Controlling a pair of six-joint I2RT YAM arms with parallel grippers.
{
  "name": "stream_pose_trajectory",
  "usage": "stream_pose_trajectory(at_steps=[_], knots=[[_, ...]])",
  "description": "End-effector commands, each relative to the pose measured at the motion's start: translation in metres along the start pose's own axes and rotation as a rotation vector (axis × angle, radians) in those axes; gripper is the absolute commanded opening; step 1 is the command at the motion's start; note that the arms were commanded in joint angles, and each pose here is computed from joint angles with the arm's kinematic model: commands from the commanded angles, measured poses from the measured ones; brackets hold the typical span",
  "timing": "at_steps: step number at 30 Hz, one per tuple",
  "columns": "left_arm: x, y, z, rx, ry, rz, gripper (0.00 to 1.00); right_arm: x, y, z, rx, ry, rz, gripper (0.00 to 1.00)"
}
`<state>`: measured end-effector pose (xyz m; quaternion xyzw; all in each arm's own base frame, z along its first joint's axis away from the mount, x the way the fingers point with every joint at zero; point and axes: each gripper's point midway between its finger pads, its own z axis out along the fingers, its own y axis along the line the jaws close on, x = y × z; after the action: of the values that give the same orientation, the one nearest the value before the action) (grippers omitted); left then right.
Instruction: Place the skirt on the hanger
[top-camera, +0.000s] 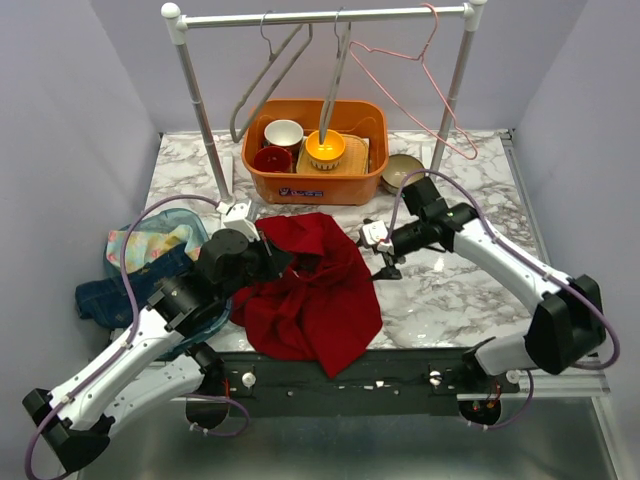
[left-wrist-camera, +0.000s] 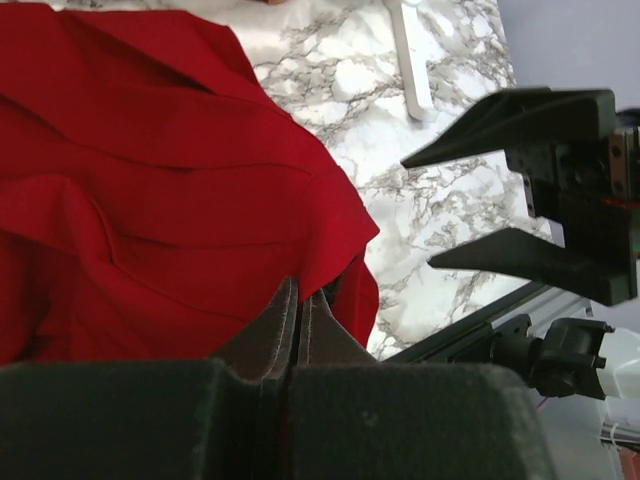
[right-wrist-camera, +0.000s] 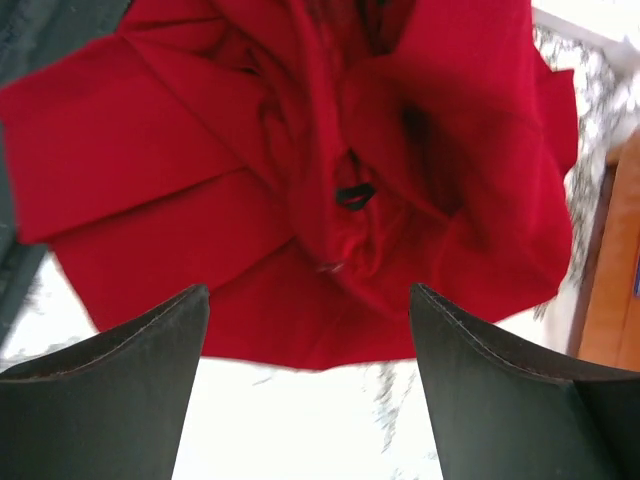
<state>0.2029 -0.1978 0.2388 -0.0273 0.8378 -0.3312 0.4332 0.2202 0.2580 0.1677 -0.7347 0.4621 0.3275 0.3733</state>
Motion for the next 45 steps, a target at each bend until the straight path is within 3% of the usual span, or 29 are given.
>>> stream_pose_trajectory(at_steps=[1, 6, 12, 15, 19, 21, 26, 31, 34, 37, 41, 44, 45], knots=[[0.012, 0.009, -0.008, -0.016, 0.025, -0.055, 0.0, -0.002, -0.002, 0.022, -0.096, -0.017, -0.117, 0.88], [0.013, 0.014, -0.012, -0.029, 0.019, -0.065, 0.0, 0.02, -0.003, 0.039, -0.165, 0.022, -0.07, 0.85], [0.005, 0.013, -0.015, -0.033, -0.017, -0.071, 0.0, 0.053, 0.005, 0.052, -0.188, 0.121, -0.036, 0.74], [0.003, 0.012, -0.016, -0.028, -0.022, -0.069, 0.0, 0.06, -0.002, 0.055, -0.183, 0.152, 0.014, 0.52], [0.001, 0.012, -0.017, -0.027, -0.036, -0.071, 0.0, 0.065, -0.005, 0.053, -0.158, 0.179, 0.025, 0.11], [-0.004, 0.009, -0.018, -0.022, -0.053, -0.069, 0.0, 0.065, -0.008, 0.047, -0.119, 0.21, 0.016, 0.03], [-0.026, -0.006, -0.017, 0.012, -0.105, -0.051, 0.0, 0.047, -0.025, 0.001, 0.087, 0.305, 0.023, 0.01], [-0.079, -0.052, -0.027, 0.107, -0.209, -0.027, 0.0, -0.027, -0.066, -0.118, 0.481, 0.304, 0.016, 0.01], [-0.113, -0.088, -0.034, 0.183, -0.252, -0.003, 0.0, -0.067, -0.065, -0.174, 0.629, 0.297, -0.021, 0.01], [-0.134, -0.113, -0.042, 0.245, -0.28, 0.006, 0.0, -0.087, -0.044, -0.198, 0.683, 0.322, -0.049, 0.01], [-0.124, -0.111, -0.04, 0.262, -0.251, -0.005, 0.0, -0.068, -0.004, -0.189, 0.634, 0.36, -0.032, 0.01], [-0.077, -0.086, -0.02, 0.241, -0.143, -0.047, 0.0, -0.018, 0.042, -0.153, 0.492, 0.386, 0.03, 0.01], [-0.041, -0.062, -0.002, 0.196, -0.06, -0.059, 0.0, 0.013, 0.067, -0.128, 0.396, 0.383, 0.097, 0.01]])
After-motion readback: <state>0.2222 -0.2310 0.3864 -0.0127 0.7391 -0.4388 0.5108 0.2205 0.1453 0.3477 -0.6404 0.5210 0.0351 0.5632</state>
